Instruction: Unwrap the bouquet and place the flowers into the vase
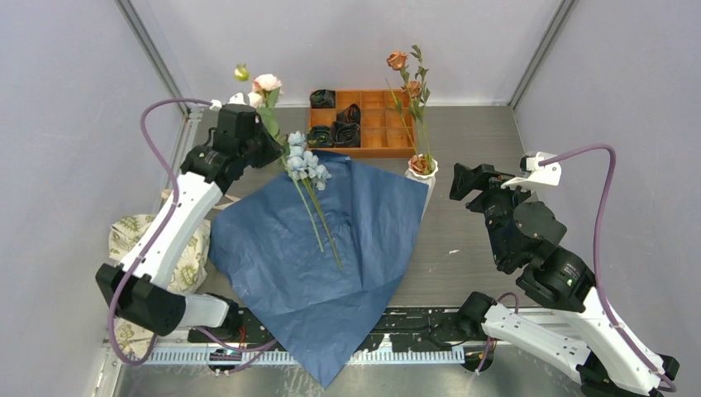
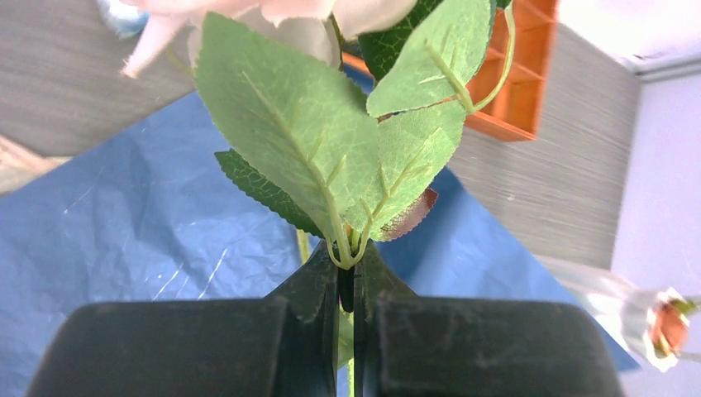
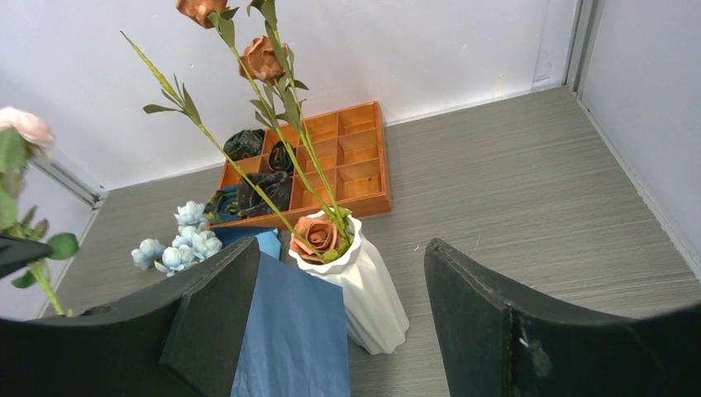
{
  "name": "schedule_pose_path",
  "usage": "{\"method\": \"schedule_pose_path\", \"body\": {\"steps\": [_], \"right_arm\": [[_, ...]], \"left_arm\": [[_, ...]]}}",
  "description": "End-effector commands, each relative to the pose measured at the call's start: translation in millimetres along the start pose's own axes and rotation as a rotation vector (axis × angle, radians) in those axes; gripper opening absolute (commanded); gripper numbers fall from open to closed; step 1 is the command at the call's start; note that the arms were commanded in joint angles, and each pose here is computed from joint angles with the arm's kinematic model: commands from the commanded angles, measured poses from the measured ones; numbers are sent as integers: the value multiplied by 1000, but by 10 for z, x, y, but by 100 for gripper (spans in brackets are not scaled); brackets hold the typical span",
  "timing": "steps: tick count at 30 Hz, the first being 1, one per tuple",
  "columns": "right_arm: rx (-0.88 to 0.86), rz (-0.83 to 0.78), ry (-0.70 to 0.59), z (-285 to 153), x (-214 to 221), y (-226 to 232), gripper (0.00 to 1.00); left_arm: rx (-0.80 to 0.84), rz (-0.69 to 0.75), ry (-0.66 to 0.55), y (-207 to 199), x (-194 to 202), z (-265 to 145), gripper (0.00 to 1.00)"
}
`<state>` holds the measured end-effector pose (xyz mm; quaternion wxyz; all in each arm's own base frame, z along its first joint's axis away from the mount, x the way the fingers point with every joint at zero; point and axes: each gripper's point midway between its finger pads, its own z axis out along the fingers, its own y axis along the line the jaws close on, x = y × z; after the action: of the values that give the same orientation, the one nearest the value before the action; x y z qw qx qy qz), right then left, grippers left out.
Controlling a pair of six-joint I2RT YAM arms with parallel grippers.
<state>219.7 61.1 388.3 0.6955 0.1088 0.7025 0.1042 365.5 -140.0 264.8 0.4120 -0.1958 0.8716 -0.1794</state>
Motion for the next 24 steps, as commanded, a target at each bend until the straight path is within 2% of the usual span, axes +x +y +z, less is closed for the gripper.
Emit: {"method": "schedule_pose_path", "body": {"steps": [1, 6, 13, 18, 24], "right_arm": [[-19, 66, -41, -39, -218, 46, 78], [-17, 74, -42, -66, -231, 16, 78], [-2, 96, -58, -141, -278, -94, 78], [20, 104, -76, -223, -329, -227, 78], [46, 104, -91, -280, -334, -354, 78]], "left_arm": [[254, 108, -222, -726, -568, -620, 0], [455, 208, -379, -1428, -889, -1234, 0], [692, 284, -534, -2270, -1154, -1682, 0], [836, 338, -626, -2862, -1155, -1800, 0], [997, 370, -660, -3473, -960, -1989, 0]]}}
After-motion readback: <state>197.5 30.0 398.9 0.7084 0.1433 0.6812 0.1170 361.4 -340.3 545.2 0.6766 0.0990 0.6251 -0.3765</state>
